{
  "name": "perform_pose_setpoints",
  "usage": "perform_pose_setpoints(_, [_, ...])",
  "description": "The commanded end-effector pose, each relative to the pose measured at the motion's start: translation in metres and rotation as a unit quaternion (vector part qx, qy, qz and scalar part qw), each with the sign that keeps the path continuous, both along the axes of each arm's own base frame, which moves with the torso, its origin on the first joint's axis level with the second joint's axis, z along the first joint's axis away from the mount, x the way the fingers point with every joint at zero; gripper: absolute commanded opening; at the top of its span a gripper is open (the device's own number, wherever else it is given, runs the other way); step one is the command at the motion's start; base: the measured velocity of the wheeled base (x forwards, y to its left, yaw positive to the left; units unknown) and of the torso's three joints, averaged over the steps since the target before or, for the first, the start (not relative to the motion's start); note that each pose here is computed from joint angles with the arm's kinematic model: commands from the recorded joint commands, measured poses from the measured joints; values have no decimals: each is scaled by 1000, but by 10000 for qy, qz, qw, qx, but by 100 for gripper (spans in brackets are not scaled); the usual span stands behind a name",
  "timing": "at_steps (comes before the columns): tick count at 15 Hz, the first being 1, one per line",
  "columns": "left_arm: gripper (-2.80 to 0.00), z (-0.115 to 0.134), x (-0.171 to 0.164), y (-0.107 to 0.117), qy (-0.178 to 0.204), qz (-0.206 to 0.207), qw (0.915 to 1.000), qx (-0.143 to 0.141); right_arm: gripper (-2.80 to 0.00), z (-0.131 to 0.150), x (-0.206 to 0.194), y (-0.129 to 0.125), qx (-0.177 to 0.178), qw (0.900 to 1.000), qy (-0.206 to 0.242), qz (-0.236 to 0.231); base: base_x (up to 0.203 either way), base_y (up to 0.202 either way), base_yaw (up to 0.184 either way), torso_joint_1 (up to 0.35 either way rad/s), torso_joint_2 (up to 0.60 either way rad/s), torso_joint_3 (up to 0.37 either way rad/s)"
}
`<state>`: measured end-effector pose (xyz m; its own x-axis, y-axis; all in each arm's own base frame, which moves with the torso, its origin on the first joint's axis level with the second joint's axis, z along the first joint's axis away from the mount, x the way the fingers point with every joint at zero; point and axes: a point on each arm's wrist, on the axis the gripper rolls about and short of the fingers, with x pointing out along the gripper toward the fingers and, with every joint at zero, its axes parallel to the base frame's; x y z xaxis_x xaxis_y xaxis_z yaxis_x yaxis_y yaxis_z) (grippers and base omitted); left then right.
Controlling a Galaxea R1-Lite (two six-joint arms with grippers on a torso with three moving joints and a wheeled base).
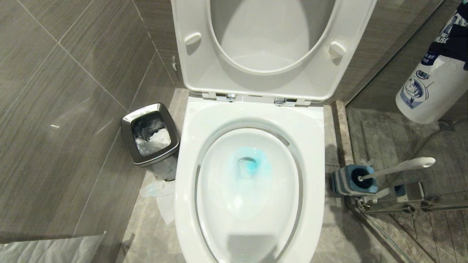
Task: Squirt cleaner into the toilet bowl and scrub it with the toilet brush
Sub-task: Place the cleaning agent on the floor
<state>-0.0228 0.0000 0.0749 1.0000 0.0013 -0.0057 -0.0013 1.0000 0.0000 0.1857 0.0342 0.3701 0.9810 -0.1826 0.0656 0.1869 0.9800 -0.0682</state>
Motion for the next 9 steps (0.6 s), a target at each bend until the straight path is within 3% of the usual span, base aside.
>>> perform_pose_setpoints(1, [-280, 0, 0, 0, 2, 1, 10000, 0, -280, -10, 6, -6, -91, 9998, -167, -84, 0, 0, 0, 0, 0, 0])
perform_pose_setpoints(5, [-280, 0, 0, 0, 2, 1, 10000, 0, -280, -30, 10, -19, -178, 9988, -464, 42, 0, 0, 0, 0, 0, 0])
perform_pose_setpoints(9, [-280, 0, 0, 0, 2, 1, 10000, 0, -280, -58, 6, -20, -137, 9997, -140, 170, 0, 0, 0, 0, 0, 0])
